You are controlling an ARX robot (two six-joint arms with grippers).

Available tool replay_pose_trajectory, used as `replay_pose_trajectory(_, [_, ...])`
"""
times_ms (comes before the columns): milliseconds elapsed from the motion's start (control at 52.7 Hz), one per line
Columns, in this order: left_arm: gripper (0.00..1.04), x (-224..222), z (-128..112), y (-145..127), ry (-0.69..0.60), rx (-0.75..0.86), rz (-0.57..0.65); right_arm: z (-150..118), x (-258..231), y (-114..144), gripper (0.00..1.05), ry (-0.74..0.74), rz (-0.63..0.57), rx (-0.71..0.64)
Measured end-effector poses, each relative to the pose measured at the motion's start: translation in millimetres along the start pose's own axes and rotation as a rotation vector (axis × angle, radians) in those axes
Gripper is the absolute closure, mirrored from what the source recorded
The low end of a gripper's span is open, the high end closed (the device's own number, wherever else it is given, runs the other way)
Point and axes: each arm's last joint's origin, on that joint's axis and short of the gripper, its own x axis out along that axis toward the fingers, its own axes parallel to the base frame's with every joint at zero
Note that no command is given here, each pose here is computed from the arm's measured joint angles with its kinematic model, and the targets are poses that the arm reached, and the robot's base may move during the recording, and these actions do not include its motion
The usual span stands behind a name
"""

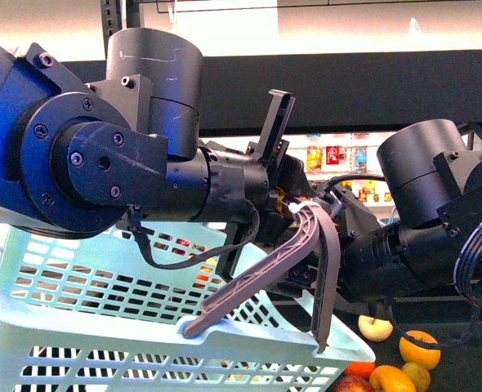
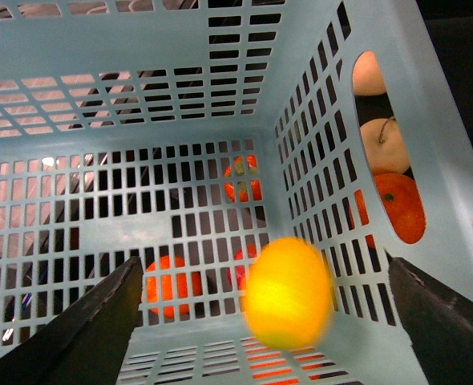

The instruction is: Pick lemon from shelf

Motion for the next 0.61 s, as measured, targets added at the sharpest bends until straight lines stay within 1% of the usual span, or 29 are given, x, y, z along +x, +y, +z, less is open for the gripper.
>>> replay_pose_trajectory(114, [0.99,0.6,-1.6,-0.7,0.008,-0.002,-0.003,6.3,-11.4,-15.2,0.08,-0.043,-0.041,0.014])
replay_pose_trajectory(171, [0.99,0.5,-1.3,-0.6,0.004,0.000,-0.002,15.9,-24.7,-30.3,0.08,-0.097,-0.069,0.032])
replay_pose_trajectory(266, [0.99,0.3,-0.6,-0.3,-0.001,0.002,0.001,26.0,-42.6,-47.0,0.08,-0.154,-0.097,0.058])
replay_pose_trajectory(304, [0.99,0.1,-0.2,-0.1,-0.002,0.000,0.001,30.7,-53.5,-58.3,0.08,-0.191,-0.133,0.063])
replay_pose_trajectory(380, [0.99,0.1,-0.2,-0.1,-0.001,0.001,0.001,30.9,-68.8,-74.7,0.08,-0.219,-0.183,0.066])
replay_pose_trajectory(417, [0.99,0.1,-0.3,-0.1,0.000,0.001,0.000,25.1,-76.6,-85.9,0.08,-0.222,-0.221,0.062])
replay_pose_trajectory(455, [0.99,0.1,-0.3,-0.1,0.000,0.002,0.000,13.7,-79.8,-94.5,0.08,-0.200,-0.247,0.049])
replay_pose_trajectory(569, [0.99,0.3,-0.7,-0.3,0.001,0.001,0.000,-33.1,-72.9,-109.6,0.08,-0.078,-0.285,0.012])
replay_pose_trajectory(588, [0.99,0.3,-0.7,-0.3,0.001,0.001,0.000,-37.6,-71.7,-110.7,0.08,-0.065,-0.287,0.004])
replay_pose_trajectory(607, [0.99,0.3,-0.7,-0.3,0.001,0.001,0.000,-48.3,-68.7,-113.3,0.08,-0.035,-0.290,0.005])
